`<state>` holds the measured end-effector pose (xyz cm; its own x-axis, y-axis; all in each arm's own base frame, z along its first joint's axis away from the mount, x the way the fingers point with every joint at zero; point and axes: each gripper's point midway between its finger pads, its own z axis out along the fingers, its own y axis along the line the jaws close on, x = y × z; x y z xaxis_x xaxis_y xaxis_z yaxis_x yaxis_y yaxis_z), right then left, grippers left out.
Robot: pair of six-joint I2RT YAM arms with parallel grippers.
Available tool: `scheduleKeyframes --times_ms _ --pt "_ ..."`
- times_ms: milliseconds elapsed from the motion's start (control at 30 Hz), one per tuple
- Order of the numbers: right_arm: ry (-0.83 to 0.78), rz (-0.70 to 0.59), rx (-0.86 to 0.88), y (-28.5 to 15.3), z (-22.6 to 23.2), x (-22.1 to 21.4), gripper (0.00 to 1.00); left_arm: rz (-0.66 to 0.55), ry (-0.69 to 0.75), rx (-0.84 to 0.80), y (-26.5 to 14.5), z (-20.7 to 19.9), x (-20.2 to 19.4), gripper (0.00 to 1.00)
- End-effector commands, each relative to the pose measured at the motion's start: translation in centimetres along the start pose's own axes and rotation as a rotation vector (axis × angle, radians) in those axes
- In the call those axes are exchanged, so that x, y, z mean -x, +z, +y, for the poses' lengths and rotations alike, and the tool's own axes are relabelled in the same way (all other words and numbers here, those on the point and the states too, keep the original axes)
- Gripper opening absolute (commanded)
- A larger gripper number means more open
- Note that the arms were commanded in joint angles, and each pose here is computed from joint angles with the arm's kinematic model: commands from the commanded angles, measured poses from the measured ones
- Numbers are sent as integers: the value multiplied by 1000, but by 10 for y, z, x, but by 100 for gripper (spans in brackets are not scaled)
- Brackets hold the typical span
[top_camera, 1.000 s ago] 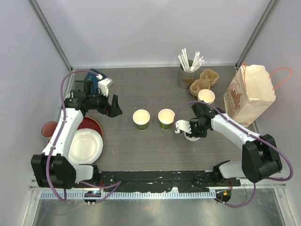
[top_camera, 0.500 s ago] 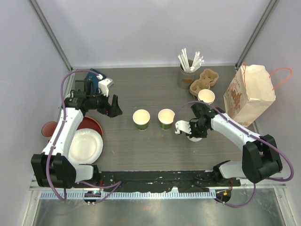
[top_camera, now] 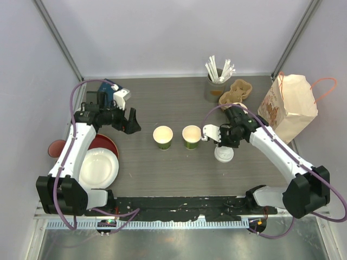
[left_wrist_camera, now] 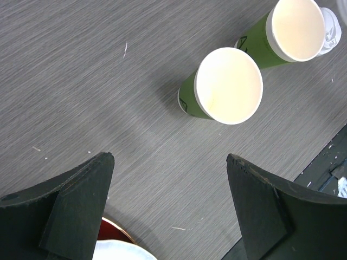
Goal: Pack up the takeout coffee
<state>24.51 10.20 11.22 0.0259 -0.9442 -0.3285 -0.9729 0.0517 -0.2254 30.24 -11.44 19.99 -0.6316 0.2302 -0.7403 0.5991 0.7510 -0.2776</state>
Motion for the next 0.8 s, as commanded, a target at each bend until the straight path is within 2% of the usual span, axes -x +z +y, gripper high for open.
scheduleKeyframes --times_ms 0,133,233,400,767 --pt "5 -43 -102 -42 -20 23 1 -22 19 1 -4 -2 13 90" --pt "17 -48 -85 -64 -23 56 1 -6 6 32 -4 5 11 90" --pt "83 -81 -81 -86 -38 99 1 8 -13 38 -3 6 8 90" --pt "85 43 -51 -60 -37 129 1 16 -41 29 -3 4 7 90" --pt "81 81 -14 -21 -39 153 1 11 -47 27 -4 2 7 90"
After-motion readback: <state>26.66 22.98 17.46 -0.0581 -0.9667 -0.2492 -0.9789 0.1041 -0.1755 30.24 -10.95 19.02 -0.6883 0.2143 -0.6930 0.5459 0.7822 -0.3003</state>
